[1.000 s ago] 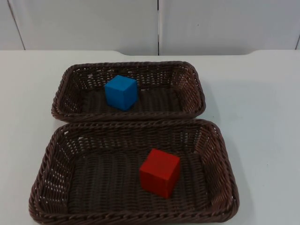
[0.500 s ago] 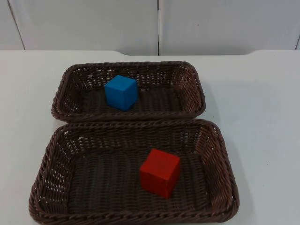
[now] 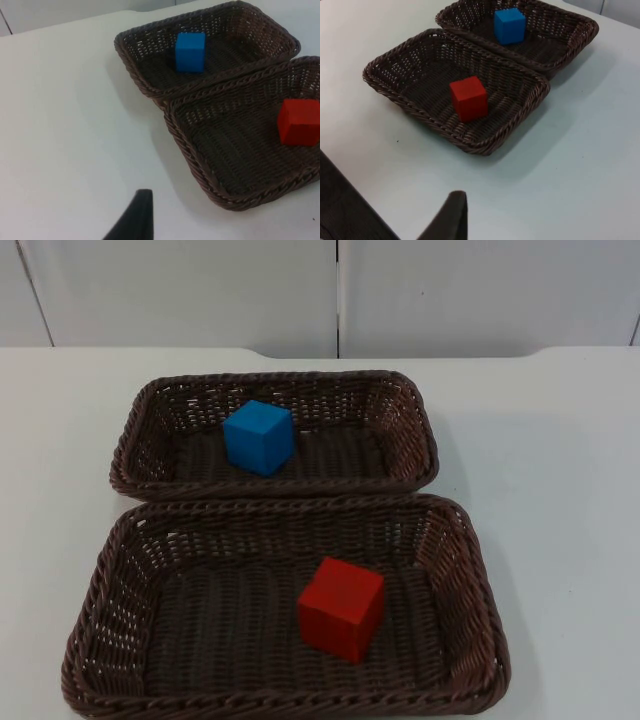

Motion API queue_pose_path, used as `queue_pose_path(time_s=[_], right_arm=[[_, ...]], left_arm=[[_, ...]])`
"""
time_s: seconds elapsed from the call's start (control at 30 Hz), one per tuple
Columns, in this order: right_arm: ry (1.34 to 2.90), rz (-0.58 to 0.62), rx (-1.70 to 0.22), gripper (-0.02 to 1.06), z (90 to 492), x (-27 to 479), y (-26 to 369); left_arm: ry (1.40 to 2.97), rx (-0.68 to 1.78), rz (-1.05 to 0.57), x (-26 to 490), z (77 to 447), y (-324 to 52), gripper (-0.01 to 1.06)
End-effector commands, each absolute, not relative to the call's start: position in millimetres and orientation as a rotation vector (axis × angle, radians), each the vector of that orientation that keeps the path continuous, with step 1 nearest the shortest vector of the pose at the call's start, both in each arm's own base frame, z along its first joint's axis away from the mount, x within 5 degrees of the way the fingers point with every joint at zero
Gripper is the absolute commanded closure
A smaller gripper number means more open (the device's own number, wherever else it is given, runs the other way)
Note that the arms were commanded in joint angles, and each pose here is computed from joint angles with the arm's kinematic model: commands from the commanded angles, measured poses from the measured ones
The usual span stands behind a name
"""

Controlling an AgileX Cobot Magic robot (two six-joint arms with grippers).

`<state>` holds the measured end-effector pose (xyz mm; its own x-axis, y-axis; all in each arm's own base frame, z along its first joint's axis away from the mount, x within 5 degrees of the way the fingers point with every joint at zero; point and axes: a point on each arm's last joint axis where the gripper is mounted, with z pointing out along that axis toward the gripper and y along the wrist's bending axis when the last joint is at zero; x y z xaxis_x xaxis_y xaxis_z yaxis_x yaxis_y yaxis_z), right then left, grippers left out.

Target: Pick up one cube with the left hand and place it into the upper basket. Pick up one cube with the right hand and place it into the lower basket.

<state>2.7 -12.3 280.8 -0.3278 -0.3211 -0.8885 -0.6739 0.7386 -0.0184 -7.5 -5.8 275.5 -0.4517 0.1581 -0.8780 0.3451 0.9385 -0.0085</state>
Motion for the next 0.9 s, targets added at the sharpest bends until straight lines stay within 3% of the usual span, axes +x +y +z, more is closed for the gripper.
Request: queue_pose_path(time_s=[0.0, 0.87], right_arm=[[1.925, 0.443, -0.762, -0.01, 280.7, 2.6, -12.7], [1.925, 0.446, -0.763, -0.01, 280.7, 2.4, -12.6]], left_arm=[[2.043, 0.341, -0.228, -6.7, 274.7, -5.1, 0.00], [2.047, 0.306, -0.226, -6.1, 274.7, -3.7, 0.00]])
